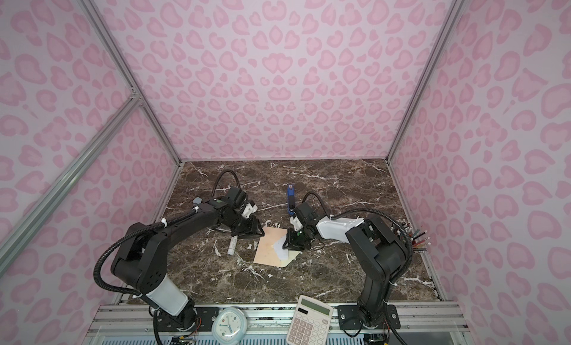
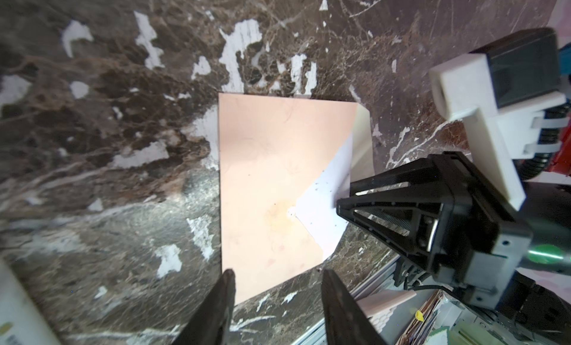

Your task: Place the letter into the envelope and seal it

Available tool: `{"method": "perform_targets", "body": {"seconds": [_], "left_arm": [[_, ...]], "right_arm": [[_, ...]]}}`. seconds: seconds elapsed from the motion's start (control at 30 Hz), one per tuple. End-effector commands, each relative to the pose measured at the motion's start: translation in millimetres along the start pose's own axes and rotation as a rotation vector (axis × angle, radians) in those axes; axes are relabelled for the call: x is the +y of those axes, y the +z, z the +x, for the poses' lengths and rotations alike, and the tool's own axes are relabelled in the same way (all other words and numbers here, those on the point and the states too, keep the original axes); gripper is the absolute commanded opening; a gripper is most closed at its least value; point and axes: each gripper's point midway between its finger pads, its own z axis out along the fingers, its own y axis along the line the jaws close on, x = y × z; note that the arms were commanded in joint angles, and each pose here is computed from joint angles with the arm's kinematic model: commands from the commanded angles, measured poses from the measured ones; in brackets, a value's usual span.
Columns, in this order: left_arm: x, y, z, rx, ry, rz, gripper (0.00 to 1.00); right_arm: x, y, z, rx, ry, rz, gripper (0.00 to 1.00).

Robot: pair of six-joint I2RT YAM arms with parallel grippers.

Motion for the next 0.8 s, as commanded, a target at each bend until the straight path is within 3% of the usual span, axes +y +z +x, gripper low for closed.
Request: {"method": "perform_targets", "body": {"seconds": [0.0,0.33,0.77], "left_arm": [[8.5,-3.2,13.6,0.034,-0.034,-0.014,0.51],[15.9,9.9,42.6,0.091,-0.073,0.026,0.51],[17.5,29.2,43.9,0.108,-0.08,0.037,0.5]], "right_arm": [[-13.9,-3.2,4.2,0.01,0.014,0.073,0.28],[-13.8,-12.5,11.6,0.028,0.03,0.094,0.31],[-18.5,-18.6,18.2,0.04,0.052,0.145,0.33]]}}
